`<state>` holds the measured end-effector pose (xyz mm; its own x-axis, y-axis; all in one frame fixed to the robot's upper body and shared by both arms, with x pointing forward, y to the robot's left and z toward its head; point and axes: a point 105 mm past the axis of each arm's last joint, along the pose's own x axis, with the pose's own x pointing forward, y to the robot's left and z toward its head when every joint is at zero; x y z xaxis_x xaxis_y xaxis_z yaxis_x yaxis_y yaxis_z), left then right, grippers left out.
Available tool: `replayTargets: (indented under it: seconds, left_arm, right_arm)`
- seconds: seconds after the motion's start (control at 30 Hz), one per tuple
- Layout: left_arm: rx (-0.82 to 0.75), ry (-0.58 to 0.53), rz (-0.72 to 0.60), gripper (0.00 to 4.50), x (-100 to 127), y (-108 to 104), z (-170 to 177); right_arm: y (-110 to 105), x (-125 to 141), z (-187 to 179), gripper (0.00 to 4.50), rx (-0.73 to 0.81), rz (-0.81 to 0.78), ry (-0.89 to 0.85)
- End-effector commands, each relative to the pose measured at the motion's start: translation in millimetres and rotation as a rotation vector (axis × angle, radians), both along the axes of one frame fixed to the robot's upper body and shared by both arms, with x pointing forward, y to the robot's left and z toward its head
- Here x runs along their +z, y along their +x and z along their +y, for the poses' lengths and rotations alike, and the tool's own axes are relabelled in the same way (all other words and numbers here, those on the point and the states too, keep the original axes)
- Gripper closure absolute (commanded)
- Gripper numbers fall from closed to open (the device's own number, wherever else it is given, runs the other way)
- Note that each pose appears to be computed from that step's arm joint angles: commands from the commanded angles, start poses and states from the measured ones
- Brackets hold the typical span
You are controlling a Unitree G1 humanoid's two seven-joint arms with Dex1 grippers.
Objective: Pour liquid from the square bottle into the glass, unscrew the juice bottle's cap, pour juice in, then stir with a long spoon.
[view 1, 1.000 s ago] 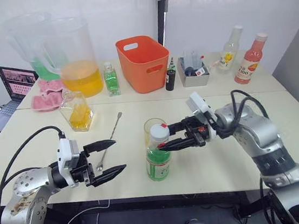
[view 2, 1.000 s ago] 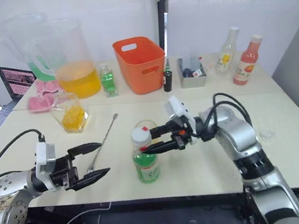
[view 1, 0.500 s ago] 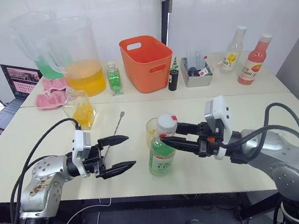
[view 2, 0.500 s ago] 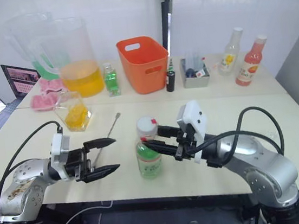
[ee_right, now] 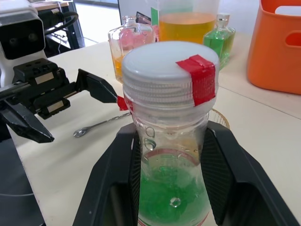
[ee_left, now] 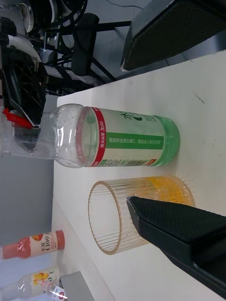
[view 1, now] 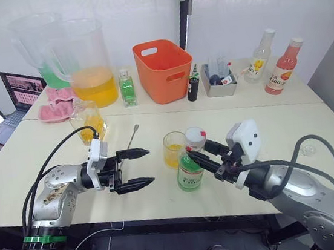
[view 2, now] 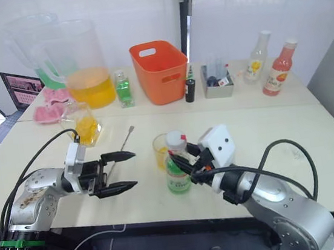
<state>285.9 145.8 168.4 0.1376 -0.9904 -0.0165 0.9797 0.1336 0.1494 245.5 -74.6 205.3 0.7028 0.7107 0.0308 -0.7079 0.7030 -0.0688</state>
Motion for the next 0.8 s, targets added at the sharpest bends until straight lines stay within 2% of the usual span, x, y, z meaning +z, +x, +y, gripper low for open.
replayTargets:
  seconds: [0.03,0.07,0.27,0.33,0.37,0.5,0.6,0.8]
  left_arm:
    - [-0.017,0.002,-0.047,0.0,8.9,-1.1,-0.3]
    - [-0.016,0.004,-0.046,0.0,8.6,-1.3,0.2]
    - [-0.005,0.002,-0.039,0.0,7.7,-3.9,2.9]
    - [0.0,0.001,-0.041,0.0,7.9,-4.0,3.3]
    - [0.008,-0.002,-0.043,0.0,7.7,-4.9,3.6]
    - [0.034,-0.009,-0.053,0.0,6.6,-8.1,4.8]
    - [0.068,-0.018,-0.068,0.0,8.9,-10.1,6.9]
    - [0.15,-0.008,-0.074,0.0,7.8,-24.9,18.4]
  right_arm:
    - [-6.0,9.7,2.8,2.73,0.019,-0.036,0.041]
    - [-6.2,9.7,2.9,2.21,0.025,-0.033,0.044]
    - [-12.7,15.6,-3.1,0.18,0.133,-0.031,0.023]
    - [-13.5,16.4,-6.3,0.08,0.157,-0.03,0.002]
    - [-12.9,17.8,-13.6,0.08,0.218,-0.031,-0.036]
    - [3.4,23.8,-39.5,0.08,0.372,-0.063,-0.17]
    - [14.1,19.7,-44.0,0.08,0.483,-0.073,-0.244]
    - [38.2,17.5,-38.8,0.08,0.642,-0.078,-0.262]
